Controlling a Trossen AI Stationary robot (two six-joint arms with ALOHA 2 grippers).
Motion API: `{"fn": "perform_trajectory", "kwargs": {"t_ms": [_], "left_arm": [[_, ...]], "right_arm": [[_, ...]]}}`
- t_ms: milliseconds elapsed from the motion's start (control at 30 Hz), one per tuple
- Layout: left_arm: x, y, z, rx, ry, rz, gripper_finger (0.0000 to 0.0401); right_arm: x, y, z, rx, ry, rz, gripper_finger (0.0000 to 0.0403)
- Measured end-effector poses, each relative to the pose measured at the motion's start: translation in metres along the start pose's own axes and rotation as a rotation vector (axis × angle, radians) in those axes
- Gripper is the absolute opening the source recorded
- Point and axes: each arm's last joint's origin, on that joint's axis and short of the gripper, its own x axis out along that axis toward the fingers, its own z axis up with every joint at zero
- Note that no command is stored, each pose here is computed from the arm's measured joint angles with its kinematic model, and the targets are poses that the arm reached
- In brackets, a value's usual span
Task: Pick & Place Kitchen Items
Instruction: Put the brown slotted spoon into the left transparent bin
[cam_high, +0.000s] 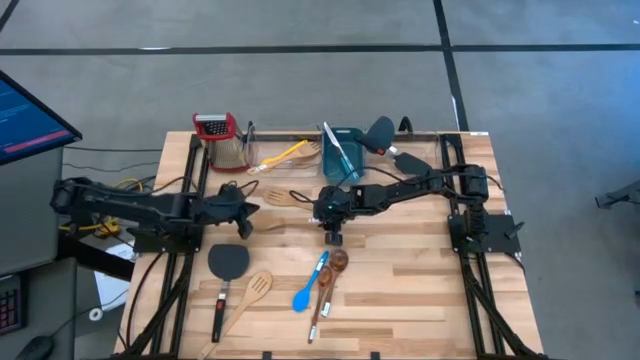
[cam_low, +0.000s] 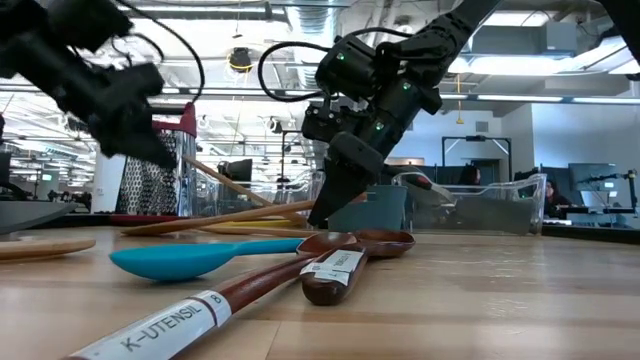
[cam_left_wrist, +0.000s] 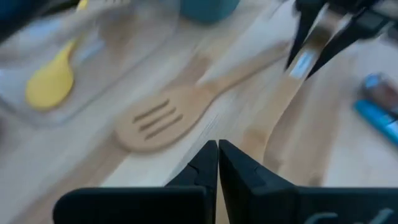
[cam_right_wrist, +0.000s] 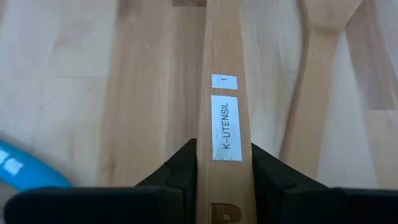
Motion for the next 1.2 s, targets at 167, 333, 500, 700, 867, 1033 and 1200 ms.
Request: {"fn": "perform_trajectory", "kwargs": {"t_ms": [167,333,500,700,867,1033,1200], "left_arm": [[-0.017,0.000,0.009,0.012,-0.110,-0.077,0.0002],[-0.027,0.001,0.014,0.035,-0.187,-0.111,0.0002],[-0.033,0.003,0.018,0.047,-0.242,-0.128,0.0002],[-0.039,0.003,0.024,0.054,-0.315,-0.150,0.0002],[-0.042,0.001,0.031,0.075,-0.393,-0.167,0.0002],[-0.044,0.000,0.036,0.083,-0.442,-0.176,0.0002],[-0.045,0.000,0.037,0.083,-0.454,-0.179,0.0002]], "right_arm": [[-0.017,0.004,0.009,-0.009,-0.043,0.002,0.0088],[-0.048,0.006,0.019,-0.018,-0.071,0.001,0.0088],[-0.082,0.010,0.015,0.014,0.009,0.008,0.0088],[-0.116,0.019,0.016,0.044,0.009,-0.066,0.0088],[-0.141,0.010,0.022,0.100,-0.080,-0.250,0.0088],[-0.147,-0.010,0.028,0.157,-0.086,-0.348,0.0088],[-0.137,-0.037,0.044,0.143,0.022,-0.389,0.0088]]}}
